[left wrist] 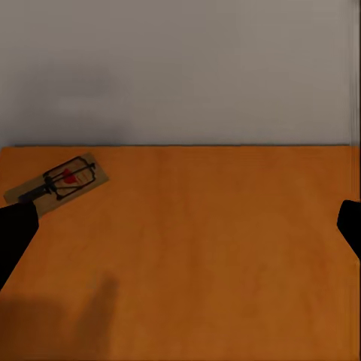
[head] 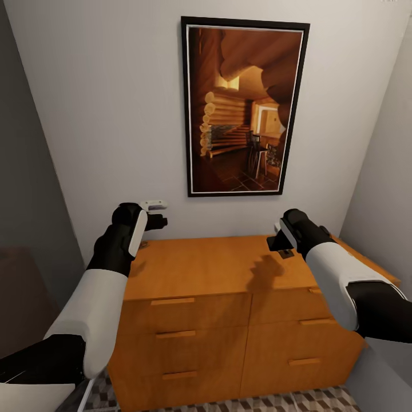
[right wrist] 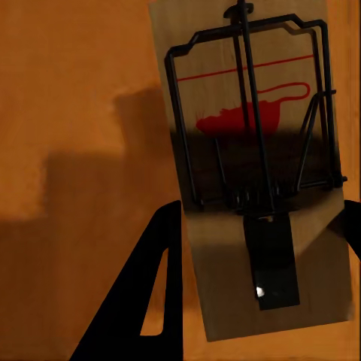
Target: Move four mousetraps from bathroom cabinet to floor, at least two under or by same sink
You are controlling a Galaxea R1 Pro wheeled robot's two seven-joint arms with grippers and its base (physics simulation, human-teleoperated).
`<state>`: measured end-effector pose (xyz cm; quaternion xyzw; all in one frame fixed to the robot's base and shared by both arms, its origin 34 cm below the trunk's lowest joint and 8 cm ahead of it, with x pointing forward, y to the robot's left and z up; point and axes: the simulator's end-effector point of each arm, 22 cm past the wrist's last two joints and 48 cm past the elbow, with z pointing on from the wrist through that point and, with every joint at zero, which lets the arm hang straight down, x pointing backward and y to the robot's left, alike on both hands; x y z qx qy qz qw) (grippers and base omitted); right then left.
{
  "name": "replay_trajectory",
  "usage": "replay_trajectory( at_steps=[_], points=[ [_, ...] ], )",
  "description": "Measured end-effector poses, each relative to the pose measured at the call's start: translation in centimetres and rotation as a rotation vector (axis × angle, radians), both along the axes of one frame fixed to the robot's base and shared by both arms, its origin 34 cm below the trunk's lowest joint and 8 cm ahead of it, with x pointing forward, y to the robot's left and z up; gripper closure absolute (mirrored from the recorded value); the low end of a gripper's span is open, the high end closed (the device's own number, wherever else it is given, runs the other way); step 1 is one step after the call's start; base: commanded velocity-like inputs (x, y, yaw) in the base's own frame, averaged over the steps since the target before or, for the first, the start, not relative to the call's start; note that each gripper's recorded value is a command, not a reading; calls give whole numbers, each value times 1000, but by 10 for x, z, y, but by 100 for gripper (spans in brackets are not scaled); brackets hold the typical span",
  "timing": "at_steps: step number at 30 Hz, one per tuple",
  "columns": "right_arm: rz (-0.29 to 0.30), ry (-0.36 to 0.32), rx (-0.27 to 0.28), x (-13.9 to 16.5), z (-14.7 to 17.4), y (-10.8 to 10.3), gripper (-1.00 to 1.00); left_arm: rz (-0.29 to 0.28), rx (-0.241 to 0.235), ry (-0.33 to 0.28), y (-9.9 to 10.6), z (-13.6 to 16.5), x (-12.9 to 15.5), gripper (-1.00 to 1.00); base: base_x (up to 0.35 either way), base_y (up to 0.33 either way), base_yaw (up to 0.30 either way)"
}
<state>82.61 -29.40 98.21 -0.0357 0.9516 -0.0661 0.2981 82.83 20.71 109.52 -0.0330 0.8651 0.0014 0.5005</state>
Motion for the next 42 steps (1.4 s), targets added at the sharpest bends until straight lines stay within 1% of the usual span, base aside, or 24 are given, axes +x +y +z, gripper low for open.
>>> replay_trajectory(
  at_steps=[8, 21, 36, 42],
  points=[
    [-1, -1, 5, 0, 0, 0, 100, -1, 1, 4, 0, -1, 0, -100, 0, 0, -199],
    [-2, -1, 9, 0, 0, 0, 100, 0, 1, 8, 0, -2, -1, -100, 5, 10, -21],
    [-3, -1, 6, 0, 0, -1, 100, 4, -1, 18, 4, -5, -1, -100, 106, 248, 0],
    [-5, 0, -1, 0, 0, -2, 100, 4, 0, 20, 5, -6, -1, -100, 66, 81, 0]
  ],
)
